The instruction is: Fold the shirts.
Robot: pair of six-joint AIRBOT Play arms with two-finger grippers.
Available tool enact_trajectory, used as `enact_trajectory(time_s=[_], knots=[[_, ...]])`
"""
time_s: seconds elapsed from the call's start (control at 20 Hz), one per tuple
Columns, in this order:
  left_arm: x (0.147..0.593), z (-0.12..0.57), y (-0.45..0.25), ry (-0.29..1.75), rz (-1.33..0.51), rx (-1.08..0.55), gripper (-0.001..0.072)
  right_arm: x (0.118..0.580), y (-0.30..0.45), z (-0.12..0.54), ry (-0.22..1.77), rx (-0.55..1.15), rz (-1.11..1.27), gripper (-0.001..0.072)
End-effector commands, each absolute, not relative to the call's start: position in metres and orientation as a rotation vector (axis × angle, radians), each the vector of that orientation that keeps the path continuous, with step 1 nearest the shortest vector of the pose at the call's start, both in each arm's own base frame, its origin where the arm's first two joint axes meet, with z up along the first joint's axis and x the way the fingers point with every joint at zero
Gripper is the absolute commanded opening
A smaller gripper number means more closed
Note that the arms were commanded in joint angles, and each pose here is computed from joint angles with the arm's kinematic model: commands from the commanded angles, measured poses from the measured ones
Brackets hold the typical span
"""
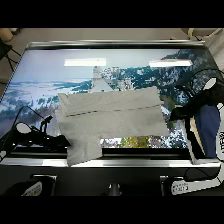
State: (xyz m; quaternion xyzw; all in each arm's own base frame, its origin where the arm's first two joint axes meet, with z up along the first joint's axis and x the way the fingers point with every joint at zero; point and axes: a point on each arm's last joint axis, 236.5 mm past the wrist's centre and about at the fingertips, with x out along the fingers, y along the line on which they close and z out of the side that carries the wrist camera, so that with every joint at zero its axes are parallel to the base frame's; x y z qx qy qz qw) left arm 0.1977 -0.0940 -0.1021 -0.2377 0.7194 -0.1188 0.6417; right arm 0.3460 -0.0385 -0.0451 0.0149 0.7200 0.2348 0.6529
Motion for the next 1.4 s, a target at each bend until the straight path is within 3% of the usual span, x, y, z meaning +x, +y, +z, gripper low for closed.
enact_trajectory(time_s=[0.0,0.1,0.15,0.25,0.35,0.75,0.85,0.9,0.95,1.0,1.15,1.35], knots=[[0.205,-0.114,-0.099,1.594,-0.236,-0.506,0.0471,0.343,-0.037,-0.047,1.638,0.038,0.539,0.0487],[0.207,-0.114,-0.101,1.585,-0.223,-0.509,0.0398,0.329,-0.033,-0.052,1.668,0.055,0.549,0.049],[0.207,-0.114,-0.101,1.585,-0.222,-0.509,0.03,0.316,-0.029,-0.057,1.693,0.07,0.557,0.0503],[0.208,-0.114,-0.101,1.583,-0.225,-0.506,0.002,0.294,-0.022,-0.07,1.73,0.09,0.571,0.0509],[0.208,-0.114,-0.101,1.582,-0.23,-0.502,0.0024,0.28,-0.018,-0.089,1.751,0.105,0.575,0.0557],[0.211,-0.11,-0.101,1.561,-0.232,-0.498,0.0024,0.302,-0.007,-0.11,1.659,0.098,0.519,0.0537],[0.213,-0.109,-0.1,1.547,-0.232,-0.494,0.0024,0.302,0.006,-0.116,1.675,0.079,0.53,0.0434],[0.216,-0.107,-0.1,1.532,-0.252,-0.473,0.0023,0.306,0.009,-0.119,1.668,0.055,0.532,0.0342],[0.222,-0.102,-0.1,1.511,-0.269,-0.454,0.0022,0.309,0.01,-0.12,1.66,0.033,0.529,0.0115],[0.23,-0.094,-0.1,1.479,-0.278,-0.443,0.0021,0.313,0.01,-0.116,1.649,0.031,0.523,0.0024],[0.268,-0.044,-0.099,1.304,-0.31,-0.399,0.0019,0.338,0.003,-0.083,1.568,-0.046,0.537,0.0022],[0.316,0.035,-0.09,1.067,-0.282,-0.376,0.0018,0.405,-0.007,-0.014,1.34,-0.124,0.475,0.0021]])
